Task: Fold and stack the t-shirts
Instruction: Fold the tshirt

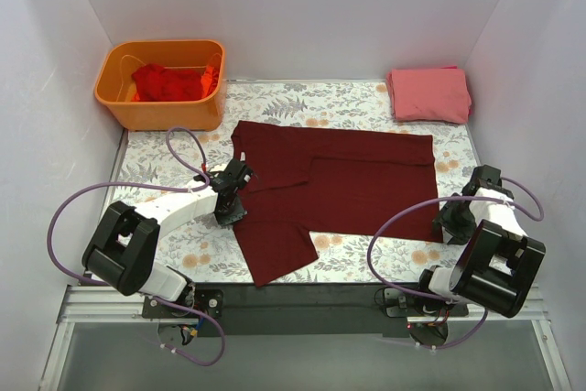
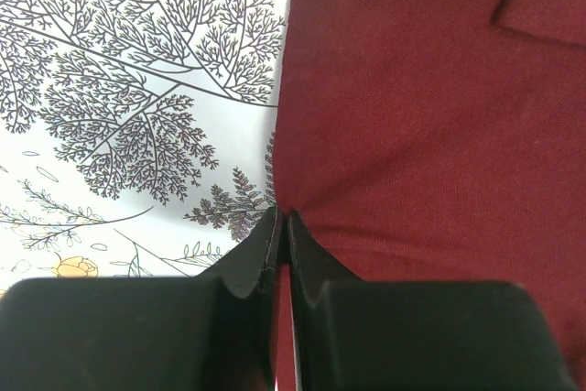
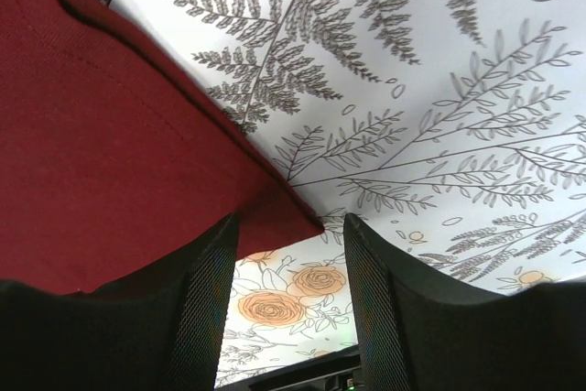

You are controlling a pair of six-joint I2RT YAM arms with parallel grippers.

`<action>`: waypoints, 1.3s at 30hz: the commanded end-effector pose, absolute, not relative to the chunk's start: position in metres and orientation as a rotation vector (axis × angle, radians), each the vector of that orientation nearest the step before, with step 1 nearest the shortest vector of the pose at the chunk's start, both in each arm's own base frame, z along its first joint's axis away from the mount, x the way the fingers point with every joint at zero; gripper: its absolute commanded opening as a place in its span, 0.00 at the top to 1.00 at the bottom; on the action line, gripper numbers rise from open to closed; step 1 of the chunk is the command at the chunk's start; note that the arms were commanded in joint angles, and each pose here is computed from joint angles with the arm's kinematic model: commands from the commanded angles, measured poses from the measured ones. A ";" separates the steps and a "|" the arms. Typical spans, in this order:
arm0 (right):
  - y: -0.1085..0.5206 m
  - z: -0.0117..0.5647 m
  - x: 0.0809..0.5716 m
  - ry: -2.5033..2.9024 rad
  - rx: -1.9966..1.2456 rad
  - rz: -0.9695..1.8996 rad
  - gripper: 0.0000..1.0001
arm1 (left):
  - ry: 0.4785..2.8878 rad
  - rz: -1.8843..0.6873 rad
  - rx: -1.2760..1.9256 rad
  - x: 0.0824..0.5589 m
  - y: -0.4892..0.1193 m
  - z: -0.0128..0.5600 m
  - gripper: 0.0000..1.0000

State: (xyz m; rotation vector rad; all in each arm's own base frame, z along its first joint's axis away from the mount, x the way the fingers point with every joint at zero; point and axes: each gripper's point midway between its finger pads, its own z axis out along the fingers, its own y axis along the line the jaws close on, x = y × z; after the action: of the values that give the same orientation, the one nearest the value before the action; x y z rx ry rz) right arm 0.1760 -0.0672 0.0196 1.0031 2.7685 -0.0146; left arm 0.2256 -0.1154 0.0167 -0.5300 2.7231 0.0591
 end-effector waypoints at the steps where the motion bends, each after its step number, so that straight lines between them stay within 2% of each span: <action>1: -0.061 0.018 0.178 2.776 1.020 0.050 0.44 | 2.692 0.100 -0.518 0.225 -0.106 0.021 1.00; 8: -0.062 0.007 0.167 2.815 1.040 0.005 0.45 | 2.688 0.096 -0.514 0.226 -0.107 0.023 1.00; 11: -0.059 0.002 0.167 2.815 1.042 0.037 0.52 | 2.691 0.093 -0.512 0.225 -0.107 0.022 1.00; 15: -0.060 0.000 0.169 2.810 1.048 0.039 0.65 | 2.691 0.089 -0.516 0.226 -0.107 0.022 1.00; 18: -0.061 0.001 0.172 2.795 1.046 0.046 0.82 | 2.691 0.086 -0.514 0.225 -0.107 0.022 1.00; 22: -0.065 0.005 0.175 2.784 1.039 0.039 0.98 | 2.692 0.083 -0.514 0.225 -0.108 0.022 1.00; 28: -0.070 0.026 0.191 2.733 1.011 0.052 0.99 | 2.675 0.084 -0.512 0.229 -0.107 0.027 1.00; 33: -0.056 0.039 0.204 2.716 0.935 0.203 0.99 | 2.676 0.059 -0.516 0.232 -0.111 0.029 1.00; 39: -0.063 0.076 0.241 2.602 0.859 0.245 0.99 | 2.685 0.015 -0.534 0.239 -0.116 0.040 1.00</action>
State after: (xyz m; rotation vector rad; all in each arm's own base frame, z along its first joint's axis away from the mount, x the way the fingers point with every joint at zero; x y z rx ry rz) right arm 0.2095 -0.0579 0.0422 0.9425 2.7114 0.2024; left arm 0.2254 -0.1136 0.0189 -0.5232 2.7256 0.0598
